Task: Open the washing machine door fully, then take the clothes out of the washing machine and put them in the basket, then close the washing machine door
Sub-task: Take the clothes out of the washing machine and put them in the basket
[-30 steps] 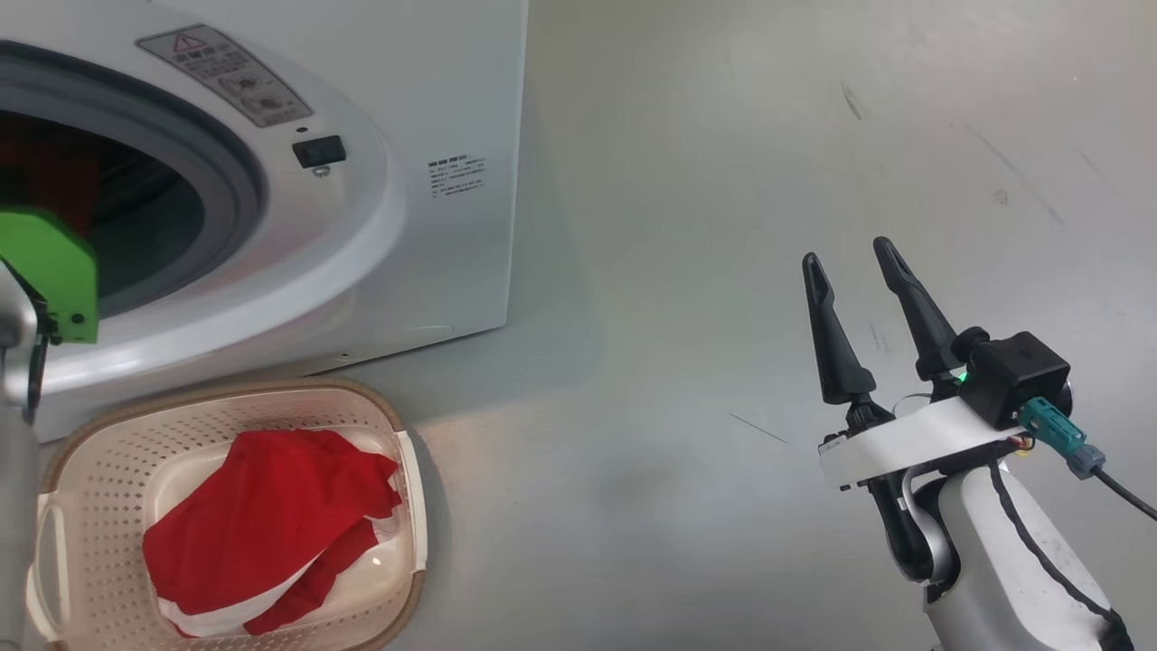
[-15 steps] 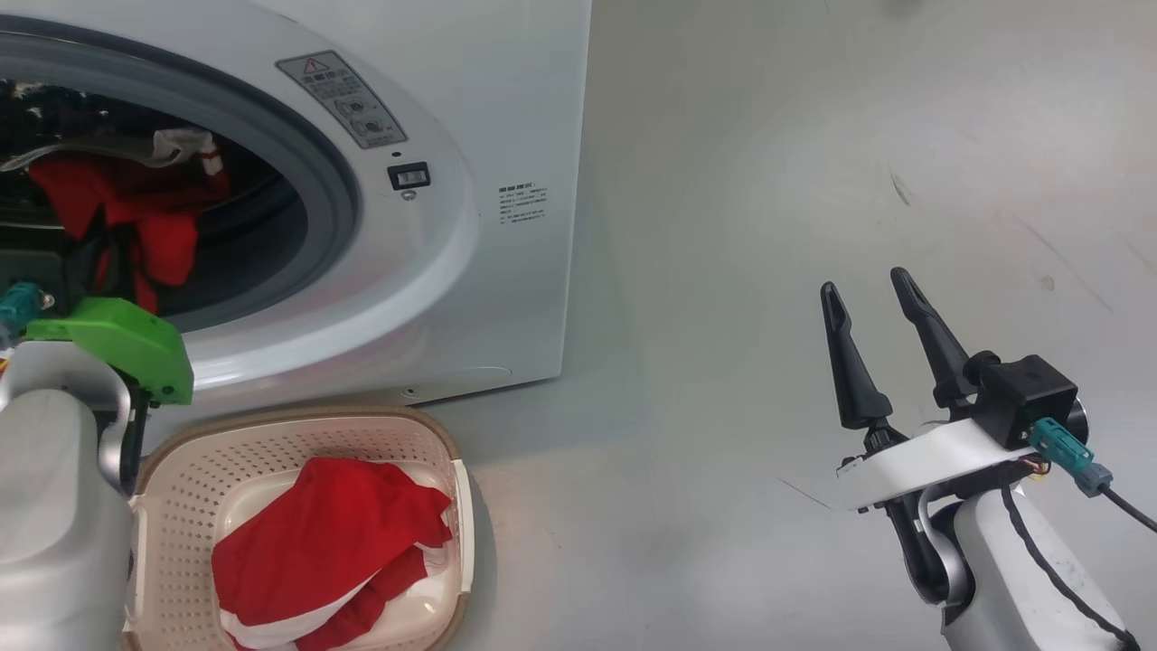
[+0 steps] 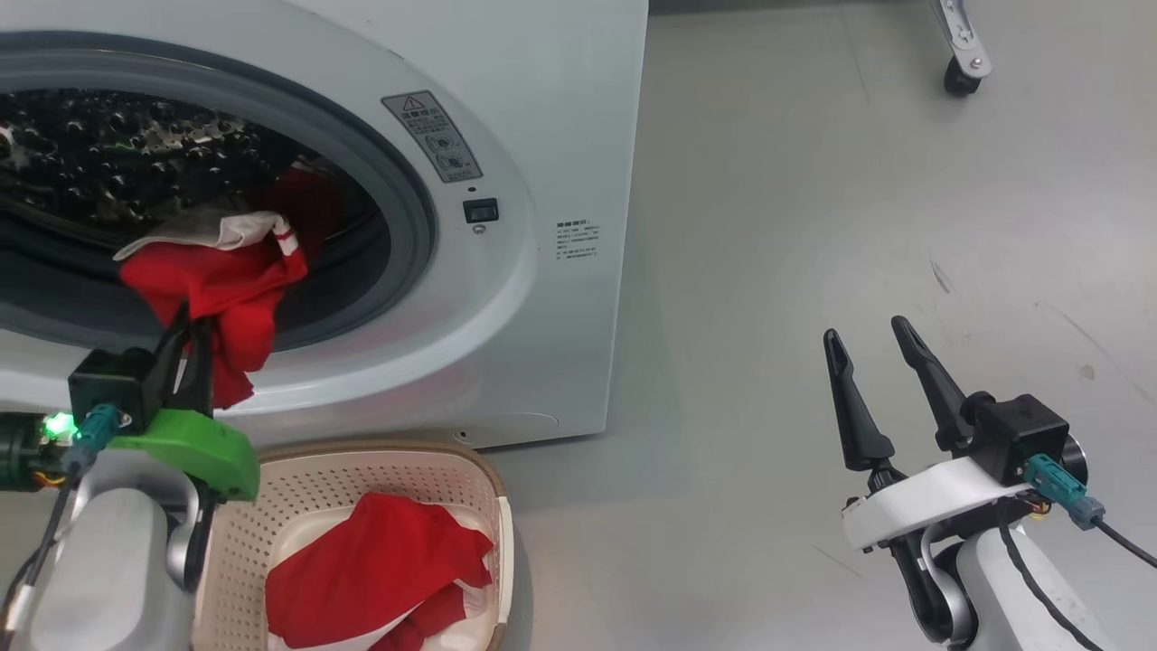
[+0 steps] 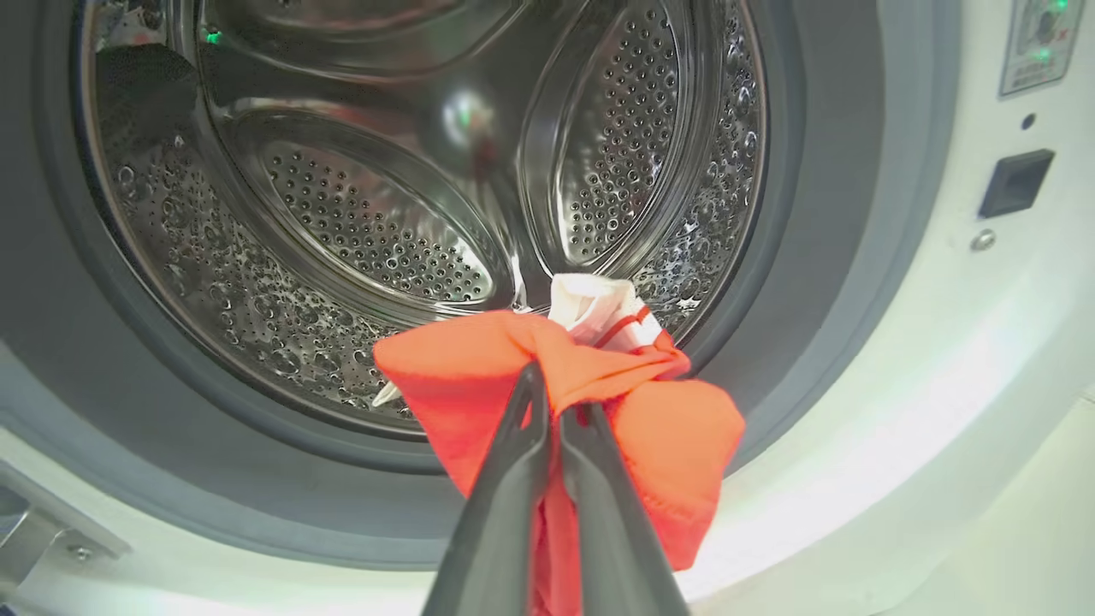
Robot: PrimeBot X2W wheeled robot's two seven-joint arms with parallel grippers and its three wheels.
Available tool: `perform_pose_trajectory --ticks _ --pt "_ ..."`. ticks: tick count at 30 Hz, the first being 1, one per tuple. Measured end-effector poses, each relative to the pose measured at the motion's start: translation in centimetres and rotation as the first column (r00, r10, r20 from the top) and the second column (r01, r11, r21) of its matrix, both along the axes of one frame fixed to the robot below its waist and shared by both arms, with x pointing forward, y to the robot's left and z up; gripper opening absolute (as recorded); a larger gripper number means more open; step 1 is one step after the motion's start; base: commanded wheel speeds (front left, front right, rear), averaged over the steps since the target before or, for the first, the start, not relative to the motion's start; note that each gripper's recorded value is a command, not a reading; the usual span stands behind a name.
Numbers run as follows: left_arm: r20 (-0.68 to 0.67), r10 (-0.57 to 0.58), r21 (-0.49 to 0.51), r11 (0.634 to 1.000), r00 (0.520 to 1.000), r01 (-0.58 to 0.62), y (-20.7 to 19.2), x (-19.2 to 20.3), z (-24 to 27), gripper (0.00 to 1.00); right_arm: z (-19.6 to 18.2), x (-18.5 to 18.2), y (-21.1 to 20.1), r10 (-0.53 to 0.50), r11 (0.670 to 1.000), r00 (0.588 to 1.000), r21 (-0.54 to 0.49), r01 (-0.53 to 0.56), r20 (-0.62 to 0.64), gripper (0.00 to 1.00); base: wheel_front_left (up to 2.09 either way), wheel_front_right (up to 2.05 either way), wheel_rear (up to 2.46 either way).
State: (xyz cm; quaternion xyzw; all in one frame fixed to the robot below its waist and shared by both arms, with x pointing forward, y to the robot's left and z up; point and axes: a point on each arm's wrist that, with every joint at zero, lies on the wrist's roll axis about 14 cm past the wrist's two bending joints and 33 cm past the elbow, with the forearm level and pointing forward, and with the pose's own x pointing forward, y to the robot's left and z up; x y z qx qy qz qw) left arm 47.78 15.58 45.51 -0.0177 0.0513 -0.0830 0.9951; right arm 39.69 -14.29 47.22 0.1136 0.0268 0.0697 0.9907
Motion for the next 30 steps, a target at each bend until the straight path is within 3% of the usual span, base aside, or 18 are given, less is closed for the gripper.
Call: perform_pose_trajectory --ticks 6,10,16,26,30 --pt "0.12 0.004 -0.012 1.0 0.993 -0.003 0.1 -1.3 4.0 0.0 0.8 -0.6 0.8 0.023 1.0 1.0 0.005 -0.023 0.019 1.0 0.0 0.0 0.0" --pt "0.26 0.019 -0.028 1.0 0.965 -0.012 0.1 -1.6 8.7 0.0 1.2 -0.9 1.1 0.034 0.999 0.999 0.006 -0.034 0.032 1.0 0.0 0.0 0.0" --pt "0.364 0.042 -0.058 0.998 0.931 -0.022 0.1 -3.5 12.1 0.0 1.8 -1.0 1.9 0.058 0.998 0.997 0.008 -0.058 0.045 1.0 0.0 0.0 0.0" --pt "0.565 0.044 -0.044 0.999 0.824 -0.023 0.3 -6.0 19.2 0.0 2.0 -1.2 2.7 0.082 0.996 0.996 0.018 -0.083 0.045 1.0 0.0 0.0 0.0" --pt "0.595 0.056 -0.041 0.998 0.802 -0.039 0.8 -6.8 20.1 0.0 2.0 -1.1 3.0 0.088 0.996 0.995 0.02 -0.089 0.043 1.0 0.0 0.0 0.0"
